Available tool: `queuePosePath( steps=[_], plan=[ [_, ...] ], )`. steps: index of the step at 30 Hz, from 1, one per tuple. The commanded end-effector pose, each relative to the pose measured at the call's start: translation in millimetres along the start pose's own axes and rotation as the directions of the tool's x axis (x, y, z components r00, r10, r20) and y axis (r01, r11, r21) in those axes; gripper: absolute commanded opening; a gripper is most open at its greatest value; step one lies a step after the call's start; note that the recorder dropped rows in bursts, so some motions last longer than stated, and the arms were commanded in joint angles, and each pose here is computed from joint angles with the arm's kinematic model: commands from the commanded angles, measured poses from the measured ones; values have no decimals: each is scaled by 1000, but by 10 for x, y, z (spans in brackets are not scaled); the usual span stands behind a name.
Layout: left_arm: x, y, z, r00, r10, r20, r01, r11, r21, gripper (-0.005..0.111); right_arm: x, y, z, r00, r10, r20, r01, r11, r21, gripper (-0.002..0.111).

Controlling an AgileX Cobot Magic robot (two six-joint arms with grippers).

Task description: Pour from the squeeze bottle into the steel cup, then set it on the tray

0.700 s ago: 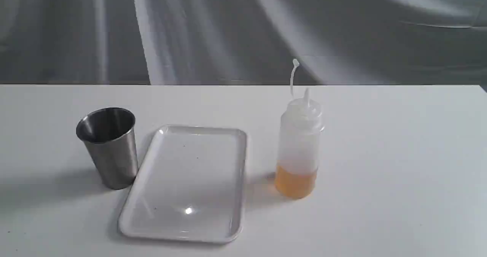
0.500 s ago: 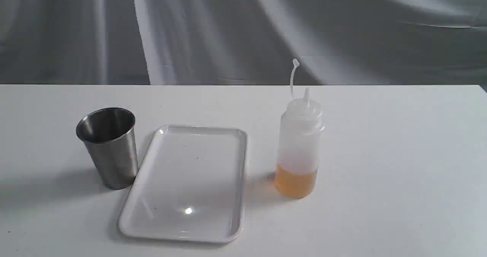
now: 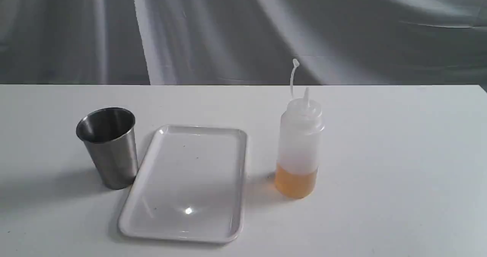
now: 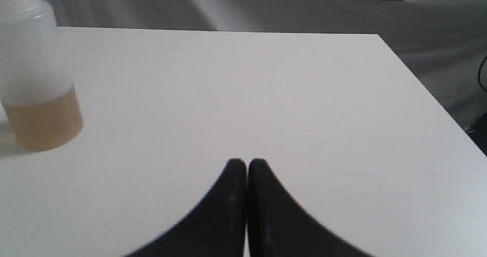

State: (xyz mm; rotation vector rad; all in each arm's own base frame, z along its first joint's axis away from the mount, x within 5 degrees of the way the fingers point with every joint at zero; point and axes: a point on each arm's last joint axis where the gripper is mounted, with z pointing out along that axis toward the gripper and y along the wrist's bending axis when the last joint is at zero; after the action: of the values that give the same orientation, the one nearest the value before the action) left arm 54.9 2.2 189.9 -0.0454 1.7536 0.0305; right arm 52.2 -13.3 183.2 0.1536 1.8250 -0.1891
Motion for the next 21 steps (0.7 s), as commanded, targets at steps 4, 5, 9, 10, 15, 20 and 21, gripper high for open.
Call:
queuePosePath(
  steps=[4, 5, 9, 10, 15, 20, 21],
  plan=[
    [7, -3, 2, 1000, -9, 5, 9, 1000, 6, 8, 6, -5, -1, 1000, -8, 5, 7, 1000, 9, 0],
    [7, -3, 2, 1000, -9, 5, 9, 1000, 6, 8, 6, -5, -1, 1000, -8, 5, 7, 1000, 9, 0],
    [7, -3, 2, 1000, -7, 5, 7, 1000, 6, 8, 6, -5, -1, 1000, -8, 5, 7, 1000, 9, 0],
    [7, -3, 2, 1000, -7, 5, 7, 1000, 6, 8, 6, -5, -1, 1000, -8, 5, 7, 1000, 9, 0],
    [7, -3, 2, 1000, -7, 5, 7, 1000, 6, 8, 6, -5, -1, 1000, -8, 5, 7, 1000, 9, 0],
    [7, -3, 2, 1000, -11, 5, 11, 1000, 6, 8, 6, -6, -1, 1000, -13, 5, 12, 1000, 10, 0],
    [7, -3, 2, 1000, -11, 5, 11, 1000, 6, 8, 6, -5, -1, 1000, -7, 5, 7, 1000, 9, 0]
  ],
)
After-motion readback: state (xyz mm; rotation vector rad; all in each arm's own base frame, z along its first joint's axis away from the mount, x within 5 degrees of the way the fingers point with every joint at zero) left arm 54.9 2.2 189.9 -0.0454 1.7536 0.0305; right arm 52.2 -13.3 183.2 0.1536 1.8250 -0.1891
